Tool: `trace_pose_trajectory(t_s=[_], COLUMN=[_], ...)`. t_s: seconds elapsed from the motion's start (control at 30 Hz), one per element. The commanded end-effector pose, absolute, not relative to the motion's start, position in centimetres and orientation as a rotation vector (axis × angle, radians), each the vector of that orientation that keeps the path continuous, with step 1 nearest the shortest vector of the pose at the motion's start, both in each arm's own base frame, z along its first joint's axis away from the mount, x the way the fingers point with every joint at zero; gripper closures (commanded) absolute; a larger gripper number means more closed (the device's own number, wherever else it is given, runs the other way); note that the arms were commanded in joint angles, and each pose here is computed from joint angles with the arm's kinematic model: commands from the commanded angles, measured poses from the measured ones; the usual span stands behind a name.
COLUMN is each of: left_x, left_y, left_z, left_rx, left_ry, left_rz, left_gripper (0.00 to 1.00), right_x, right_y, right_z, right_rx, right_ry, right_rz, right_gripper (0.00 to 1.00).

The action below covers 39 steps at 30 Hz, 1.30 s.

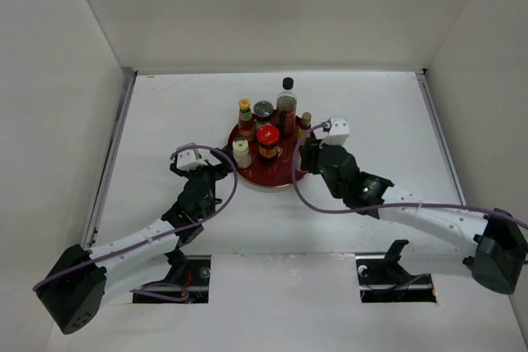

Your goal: Organize the condiment bottles

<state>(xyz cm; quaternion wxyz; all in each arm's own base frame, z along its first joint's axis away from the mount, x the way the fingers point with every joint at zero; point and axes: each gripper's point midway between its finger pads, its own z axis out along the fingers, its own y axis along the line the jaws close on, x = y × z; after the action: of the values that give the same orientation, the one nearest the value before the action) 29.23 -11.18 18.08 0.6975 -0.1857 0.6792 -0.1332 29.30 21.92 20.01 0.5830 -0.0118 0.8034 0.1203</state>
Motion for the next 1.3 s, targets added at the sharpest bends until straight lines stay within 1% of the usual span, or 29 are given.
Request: trace_pose_trajectory(t_s=[0.0,0.13,0.27,0.33,0.4,0.5,0.57,0.7,0.83,1.0,1.1,1.17,1.27], left_x=[29.5,29.6,30.0,30.1,30.4,30.9,31.3,31.6,31.2,30.1,29.3,29.0,28.4], left_y=[-11.3,-10.9,-10.9,-11.1,-10.6,-9.9,-9.4,-9.2,-9.7,-10.8,-11.9,-12.7,-13.7], left_z=[19.8,19.8,19.6,19.5,19.3,18.9,18.6,18.8,19.4,19.4,19.5,19.7,20.1], left_rx=[-0.45,-0.455,-0.451,-0.444,-0.47,-0.515,-0.532,-0.528,-0.489,-0.434,-0.399,-0.374,-0.347], left_ry=[1.46,1.461,1.48,1.505,1.523,1.564,1.602,1.659,1.714,1.763,1.768,1.774,1.772], left_rz=[-0.342,-0.334,-0.321,-0.315,-0.301,-0.277,-0.241,-0.19,-0.162,-0.169,-0.199,-0.221,-0.252], left_gripper=[0.0,0.0,0.0,0.0,0.0,0.0,0.0,0.0,0.0,0.0,0.0,0.0,0.0], right_x=[30.8,33.0,34.0,34.1,33.9,33.6,33.2,32.1,31.6,31.3,31.4,31.7,32.2], right_y=[26.3,29.3,30.4,30.4,30.4,30.1,29.5,27.3,21.9,12.3,8.6,7.7,8.2], right_z=[22.8,19.9,16.9,16.2,15.5,15.7,16.8,20.3,22.6,20.5,18.0,17.1,16.4], right_rx=[-0.037,-0.113,-0.151,-0.152,-0.153,-0.153,-0.143,-0.089,0.06,0.409,0.557,0.585,0.583], right_ry=[1.779,1.808,1.852,1.859,1.872,1.874,1.859,1.794,1.716,1.638,1.628,1.647,1.668], right_rz=[0.412,0.355,0.303,0.288,0.293,0.295,0.307,0.35,0.325,0.226,0.206,0.204,0.243], right_gripper=[0.55,0.55,0.54,0.51,0.41,0.15,0.0,0.0,0.0,0.0,0.0,0.0,0.0])
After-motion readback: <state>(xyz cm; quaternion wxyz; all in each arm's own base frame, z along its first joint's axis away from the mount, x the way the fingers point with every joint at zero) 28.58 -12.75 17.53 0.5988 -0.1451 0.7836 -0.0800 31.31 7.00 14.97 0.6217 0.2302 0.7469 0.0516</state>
